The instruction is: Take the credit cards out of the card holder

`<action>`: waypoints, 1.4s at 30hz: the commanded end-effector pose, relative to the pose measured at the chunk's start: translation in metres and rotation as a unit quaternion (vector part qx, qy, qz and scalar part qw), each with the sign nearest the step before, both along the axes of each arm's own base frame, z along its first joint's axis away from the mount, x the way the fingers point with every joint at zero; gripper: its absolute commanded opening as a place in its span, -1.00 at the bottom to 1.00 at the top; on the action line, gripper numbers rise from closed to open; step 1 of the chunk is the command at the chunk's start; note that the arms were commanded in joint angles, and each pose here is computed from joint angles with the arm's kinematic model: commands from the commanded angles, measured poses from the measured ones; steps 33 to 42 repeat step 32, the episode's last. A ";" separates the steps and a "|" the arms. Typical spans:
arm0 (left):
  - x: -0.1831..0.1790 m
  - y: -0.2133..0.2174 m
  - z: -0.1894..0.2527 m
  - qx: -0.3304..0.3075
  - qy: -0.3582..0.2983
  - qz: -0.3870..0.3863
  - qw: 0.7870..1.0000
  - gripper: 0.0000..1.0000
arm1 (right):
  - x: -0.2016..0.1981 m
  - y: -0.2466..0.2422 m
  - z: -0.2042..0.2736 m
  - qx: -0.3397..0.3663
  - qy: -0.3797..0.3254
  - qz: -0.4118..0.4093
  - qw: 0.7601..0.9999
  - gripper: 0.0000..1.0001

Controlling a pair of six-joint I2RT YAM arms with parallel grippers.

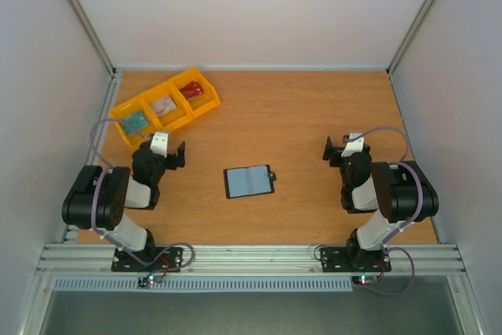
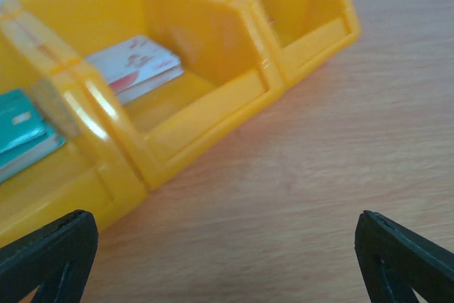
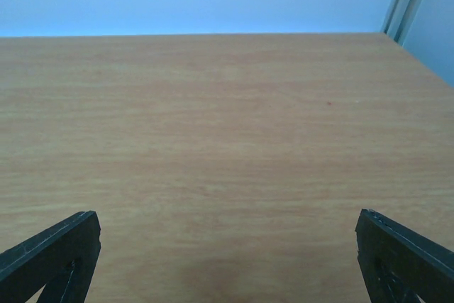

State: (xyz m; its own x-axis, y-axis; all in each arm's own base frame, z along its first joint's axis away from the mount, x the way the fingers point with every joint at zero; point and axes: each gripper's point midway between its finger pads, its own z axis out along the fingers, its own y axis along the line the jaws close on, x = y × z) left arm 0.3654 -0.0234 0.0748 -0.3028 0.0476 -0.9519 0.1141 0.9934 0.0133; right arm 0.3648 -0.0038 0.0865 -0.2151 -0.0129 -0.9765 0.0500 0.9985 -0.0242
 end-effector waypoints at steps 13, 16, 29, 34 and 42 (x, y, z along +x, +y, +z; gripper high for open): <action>0.039 0.001 0.042 -0.006 -0.039 0.006 0.999 0.99 | 0.042 -0.006 0.009 0.007 0.050 -0.014 0.999 0.97; 0.042 0.011 0.041 -0.007 -0.032 0.035 0.999 0.99 | 0.042 -0.006 0.009 0.007 0.050 -0.015 0.999 0.97; 0.042 0.013 0.040 -0.009 -0.030 0.042 0.999 0.99 | 0.042 -0.006 0.009 0.007 0.050 -0.015 0.999 0.97; 0.043 0.013 0.040 -0.009 -0.030 0.042 0.999 0.99 | 0.042 -0.006 0.010 0.007 0.049 -0.015 0.999 0.97; 0.043 0.013 0.040 -0.009 -0.030 0.042 0.999 0.99 | 0.042 -0.006 0.010 0.007 0.049 -0.015 0.999 0.97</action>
